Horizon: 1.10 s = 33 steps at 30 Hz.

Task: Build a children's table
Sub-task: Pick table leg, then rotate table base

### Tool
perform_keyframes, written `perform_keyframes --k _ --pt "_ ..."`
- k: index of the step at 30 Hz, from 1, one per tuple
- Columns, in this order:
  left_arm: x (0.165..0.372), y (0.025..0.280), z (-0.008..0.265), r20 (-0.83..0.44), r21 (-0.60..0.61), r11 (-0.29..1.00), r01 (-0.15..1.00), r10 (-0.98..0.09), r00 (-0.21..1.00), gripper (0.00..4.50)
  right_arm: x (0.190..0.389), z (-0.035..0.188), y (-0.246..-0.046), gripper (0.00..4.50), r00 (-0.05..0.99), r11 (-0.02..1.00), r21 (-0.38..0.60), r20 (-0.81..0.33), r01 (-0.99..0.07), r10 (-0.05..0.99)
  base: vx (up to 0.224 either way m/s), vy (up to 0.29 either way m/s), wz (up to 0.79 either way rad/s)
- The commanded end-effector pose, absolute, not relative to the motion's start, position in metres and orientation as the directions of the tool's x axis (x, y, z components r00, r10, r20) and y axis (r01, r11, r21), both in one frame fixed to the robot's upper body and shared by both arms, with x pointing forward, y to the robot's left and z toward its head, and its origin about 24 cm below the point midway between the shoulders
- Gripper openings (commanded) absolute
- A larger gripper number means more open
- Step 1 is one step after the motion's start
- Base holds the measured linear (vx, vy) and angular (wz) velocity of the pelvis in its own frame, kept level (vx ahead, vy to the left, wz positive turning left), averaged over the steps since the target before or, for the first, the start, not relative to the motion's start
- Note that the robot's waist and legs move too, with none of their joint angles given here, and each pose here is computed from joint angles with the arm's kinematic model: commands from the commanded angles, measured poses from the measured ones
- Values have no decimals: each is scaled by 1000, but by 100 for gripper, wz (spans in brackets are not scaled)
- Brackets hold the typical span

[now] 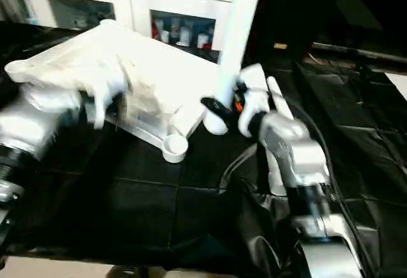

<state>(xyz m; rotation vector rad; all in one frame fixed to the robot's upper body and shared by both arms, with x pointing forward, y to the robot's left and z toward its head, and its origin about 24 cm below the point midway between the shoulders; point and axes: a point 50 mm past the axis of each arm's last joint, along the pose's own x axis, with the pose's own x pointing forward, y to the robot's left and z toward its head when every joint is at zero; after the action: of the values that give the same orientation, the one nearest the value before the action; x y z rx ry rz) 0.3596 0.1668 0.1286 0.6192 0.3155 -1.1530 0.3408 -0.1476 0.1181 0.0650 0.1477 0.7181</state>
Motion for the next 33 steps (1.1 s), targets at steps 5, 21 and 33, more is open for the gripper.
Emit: perform_keyframes --k 5,21,33 --pt "371 169 113 -731 398 84 914 -572 371 272 335 128 -157 188 778 781 59 -72 -622 625 0 0 0" --pt "383 160 96 -750 518 41 854 -458 477 272 313 125 -173 188 800 808 47 -118 -588 589 0 0 0" --pt "377 165 82 -849 381 23 924 -387 360 236 313 127 -174 188 795 805 39 -132 -592 592 0 0 0"
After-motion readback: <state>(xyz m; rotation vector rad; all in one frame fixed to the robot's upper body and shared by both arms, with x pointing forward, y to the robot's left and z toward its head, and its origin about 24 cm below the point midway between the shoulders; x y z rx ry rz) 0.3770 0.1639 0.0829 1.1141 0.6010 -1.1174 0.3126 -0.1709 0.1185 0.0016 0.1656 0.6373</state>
